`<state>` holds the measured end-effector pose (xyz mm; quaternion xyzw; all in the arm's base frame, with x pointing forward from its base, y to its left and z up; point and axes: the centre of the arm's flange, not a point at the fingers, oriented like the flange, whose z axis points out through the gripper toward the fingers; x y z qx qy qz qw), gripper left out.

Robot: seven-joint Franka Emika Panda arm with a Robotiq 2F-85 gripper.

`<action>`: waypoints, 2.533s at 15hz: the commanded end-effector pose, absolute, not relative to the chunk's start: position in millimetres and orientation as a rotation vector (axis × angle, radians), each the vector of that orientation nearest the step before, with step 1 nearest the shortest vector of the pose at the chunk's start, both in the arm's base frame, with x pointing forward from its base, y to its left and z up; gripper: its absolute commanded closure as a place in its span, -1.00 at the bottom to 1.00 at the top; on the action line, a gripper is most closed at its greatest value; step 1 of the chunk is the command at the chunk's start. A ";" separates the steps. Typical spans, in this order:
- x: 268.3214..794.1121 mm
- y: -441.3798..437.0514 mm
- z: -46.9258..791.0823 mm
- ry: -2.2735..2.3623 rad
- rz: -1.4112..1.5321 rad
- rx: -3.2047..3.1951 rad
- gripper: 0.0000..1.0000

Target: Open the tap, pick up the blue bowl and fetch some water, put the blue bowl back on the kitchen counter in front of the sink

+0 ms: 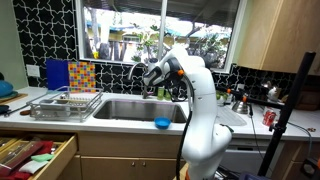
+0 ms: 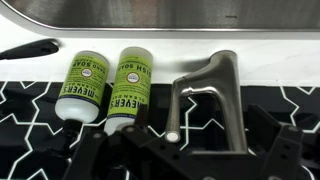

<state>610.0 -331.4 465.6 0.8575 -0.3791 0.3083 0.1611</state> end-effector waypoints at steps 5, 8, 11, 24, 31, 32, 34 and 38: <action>649.9 -374.4 451.2 -1.110 0.894 2.333 -1.00; 658.2 -382.3 446.6 -1.129 0.895 2.295 -1.00; 664.3 -389.6 442.2 -1.137 0.899 2.263 -1.00; 663.9 -387.3 443.6 -1.170 0.745 2.160 -1.00; 657.0 -395.5 435.3 -1.145 0.639 2.111 -1.00; 656.8 -396.1 435.0 -1.145 0.632 2.111 -1.00; 656.0 -397.3 433.4 -1.150 0.625 2.103 -1.00; 655.6 -391.0 438.0 -1.220 0.648 2.135 -1.00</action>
